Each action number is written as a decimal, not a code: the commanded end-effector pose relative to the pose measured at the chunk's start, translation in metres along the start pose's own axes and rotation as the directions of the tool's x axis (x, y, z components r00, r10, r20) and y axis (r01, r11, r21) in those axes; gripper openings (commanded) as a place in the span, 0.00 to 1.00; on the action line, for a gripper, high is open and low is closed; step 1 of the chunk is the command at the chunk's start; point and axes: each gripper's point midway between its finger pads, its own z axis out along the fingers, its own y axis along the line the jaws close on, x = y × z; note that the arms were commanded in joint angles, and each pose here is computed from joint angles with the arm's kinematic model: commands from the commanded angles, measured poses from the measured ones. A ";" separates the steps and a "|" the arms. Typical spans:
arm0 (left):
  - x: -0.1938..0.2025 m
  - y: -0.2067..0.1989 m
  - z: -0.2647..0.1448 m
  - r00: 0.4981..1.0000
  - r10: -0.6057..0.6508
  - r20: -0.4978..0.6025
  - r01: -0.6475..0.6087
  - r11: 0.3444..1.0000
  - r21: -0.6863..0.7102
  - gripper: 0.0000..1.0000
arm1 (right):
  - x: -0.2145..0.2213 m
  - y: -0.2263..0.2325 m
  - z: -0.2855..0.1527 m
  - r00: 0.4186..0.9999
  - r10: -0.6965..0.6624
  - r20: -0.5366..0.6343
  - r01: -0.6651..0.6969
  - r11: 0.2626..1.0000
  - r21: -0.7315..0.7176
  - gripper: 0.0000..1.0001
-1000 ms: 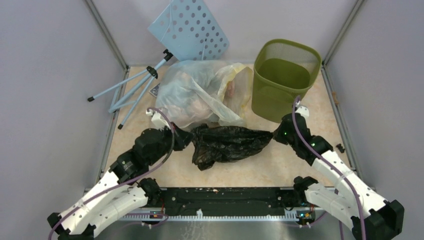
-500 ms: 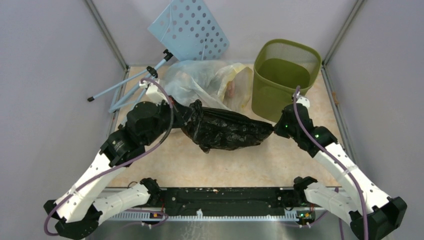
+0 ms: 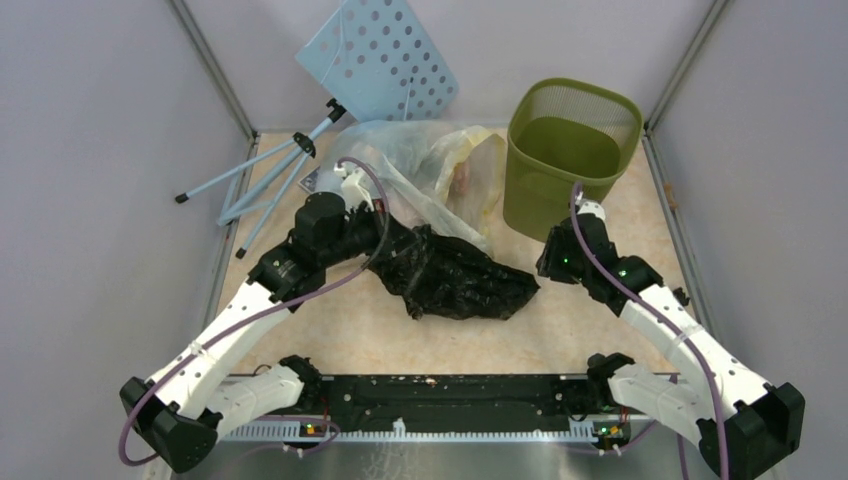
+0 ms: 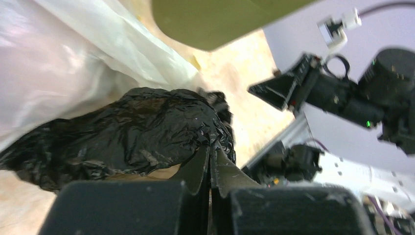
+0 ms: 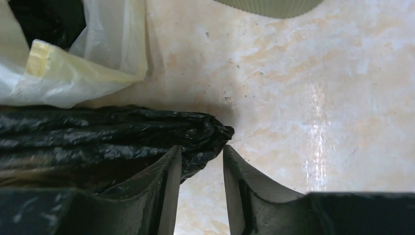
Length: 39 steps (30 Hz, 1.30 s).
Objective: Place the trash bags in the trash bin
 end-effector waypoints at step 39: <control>0.246 0.020 -0.049 0.682 -0.048 -0.730 0.235 0.959 0.158 0.00 | 0.051 0.020 0.048 0.985 -0.092 -0.149 0.069 0.985 -0.157 0.53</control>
